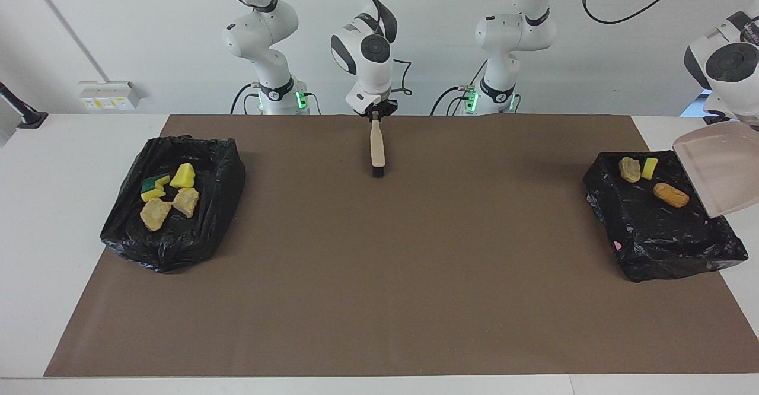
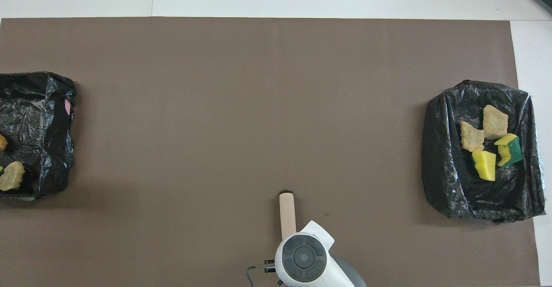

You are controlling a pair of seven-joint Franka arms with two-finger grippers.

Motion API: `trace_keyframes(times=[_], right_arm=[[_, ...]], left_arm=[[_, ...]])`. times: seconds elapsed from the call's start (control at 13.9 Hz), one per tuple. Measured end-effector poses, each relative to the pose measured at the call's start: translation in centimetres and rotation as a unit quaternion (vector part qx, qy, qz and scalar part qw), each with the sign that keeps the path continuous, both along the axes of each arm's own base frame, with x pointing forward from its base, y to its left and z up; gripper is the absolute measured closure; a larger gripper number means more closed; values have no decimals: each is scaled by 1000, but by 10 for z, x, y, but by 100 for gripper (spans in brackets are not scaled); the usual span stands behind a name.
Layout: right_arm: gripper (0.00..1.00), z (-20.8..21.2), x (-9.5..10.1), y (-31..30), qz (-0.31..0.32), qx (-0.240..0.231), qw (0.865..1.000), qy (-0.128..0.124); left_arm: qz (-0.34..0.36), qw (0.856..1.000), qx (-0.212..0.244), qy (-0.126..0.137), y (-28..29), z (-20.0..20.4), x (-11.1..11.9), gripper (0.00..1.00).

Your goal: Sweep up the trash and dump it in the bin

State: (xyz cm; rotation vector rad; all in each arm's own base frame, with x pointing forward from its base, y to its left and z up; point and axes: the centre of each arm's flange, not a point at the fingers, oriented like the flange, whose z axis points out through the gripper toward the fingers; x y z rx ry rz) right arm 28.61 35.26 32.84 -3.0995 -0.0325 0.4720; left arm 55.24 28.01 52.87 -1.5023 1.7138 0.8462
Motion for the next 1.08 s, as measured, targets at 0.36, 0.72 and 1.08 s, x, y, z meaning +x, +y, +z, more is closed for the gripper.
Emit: trace_keyframes(times=[0.36, 0.72, 1.08], right_arm=[[49, 1, 10, -3, -10, 2, 1000, -1], [0, 29, 54, -10, -31, 16, 999, -30], [0, 74, 114, -36, -41, 7, 994, -97]], left_arm=[[63, 994, -71, -46, -29, 41, 12, 67], [129, 972, -176, -83, -141, 14, 38, 67], [266, 920, -250, -142, -260, -33, 48, 67]])
